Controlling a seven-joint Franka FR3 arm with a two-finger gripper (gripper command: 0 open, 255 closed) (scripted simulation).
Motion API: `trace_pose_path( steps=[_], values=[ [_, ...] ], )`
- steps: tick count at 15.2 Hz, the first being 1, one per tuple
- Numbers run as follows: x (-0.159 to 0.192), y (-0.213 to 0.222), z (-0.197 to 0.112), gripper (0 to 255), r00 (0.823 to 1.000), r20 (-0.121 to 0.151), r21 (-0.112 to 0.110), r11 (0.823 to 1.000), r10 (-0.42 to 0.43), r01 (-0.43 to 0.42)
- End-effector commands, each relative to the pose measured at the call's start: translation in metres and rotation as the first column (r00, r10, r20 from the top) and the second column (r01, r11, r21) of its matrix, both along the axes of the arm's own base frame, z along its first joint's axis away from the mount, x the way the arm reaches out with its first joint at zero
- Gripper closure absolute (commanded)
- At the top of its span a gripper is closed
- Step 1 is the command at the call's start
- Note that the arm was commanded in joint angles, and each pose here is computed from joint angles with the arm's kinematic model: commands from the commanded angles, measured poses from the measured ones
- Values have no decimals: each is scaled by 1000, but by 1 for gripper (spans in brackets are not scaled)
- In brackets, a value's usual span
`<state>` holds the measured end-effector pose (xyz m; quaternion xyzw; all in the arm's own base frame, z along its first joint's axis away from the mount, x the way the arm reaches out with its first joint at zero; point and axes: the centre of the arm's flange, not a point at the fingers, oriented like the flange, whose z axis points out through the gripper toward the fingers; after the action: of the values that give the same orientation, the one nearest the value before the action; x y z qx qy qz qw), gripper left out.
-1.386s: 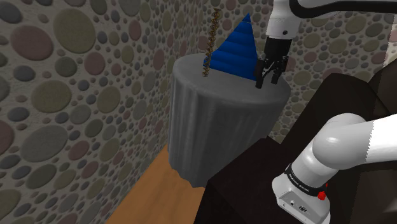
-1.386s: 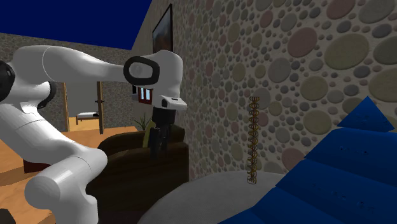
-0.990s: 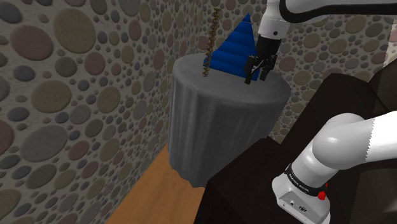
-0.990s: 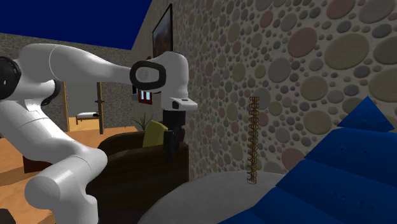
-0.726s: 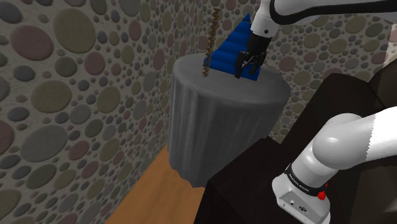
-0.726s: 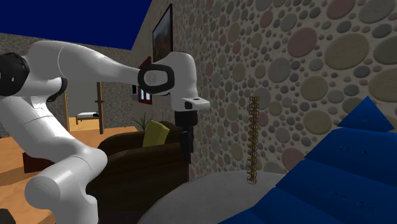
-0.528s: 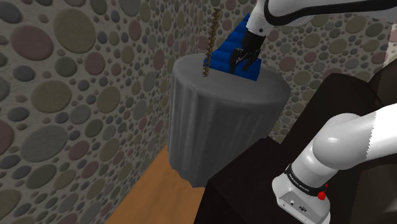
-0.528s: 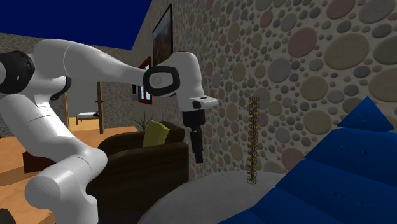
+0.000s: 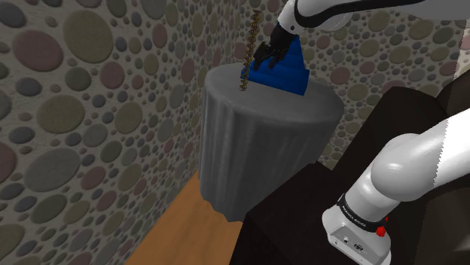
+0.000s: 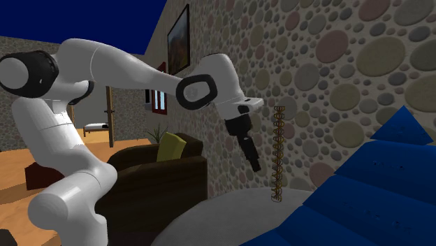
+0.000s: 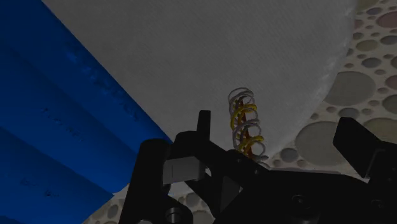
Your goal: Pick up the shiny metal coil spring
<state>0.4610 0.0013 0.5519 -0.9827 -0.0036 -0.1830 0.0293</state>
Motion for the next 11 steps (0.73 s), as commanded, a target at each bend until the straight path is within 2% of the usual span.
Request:
trace_pose_path(
  steps=[1, 4, 5, 11],
  values=[
    [20, -1, 4, 0, 998, 58, 5, 1000, 16, -16],
    [45, -2, 15, 0, 990, 139, 12, 999, 39, -41],
    [48, -2, 16, 0, 988, 149, 12, 999, 41, -44],
    [48, -2, -15, 0, 988, 149, 12, 999, 41, -44]
  ],
)
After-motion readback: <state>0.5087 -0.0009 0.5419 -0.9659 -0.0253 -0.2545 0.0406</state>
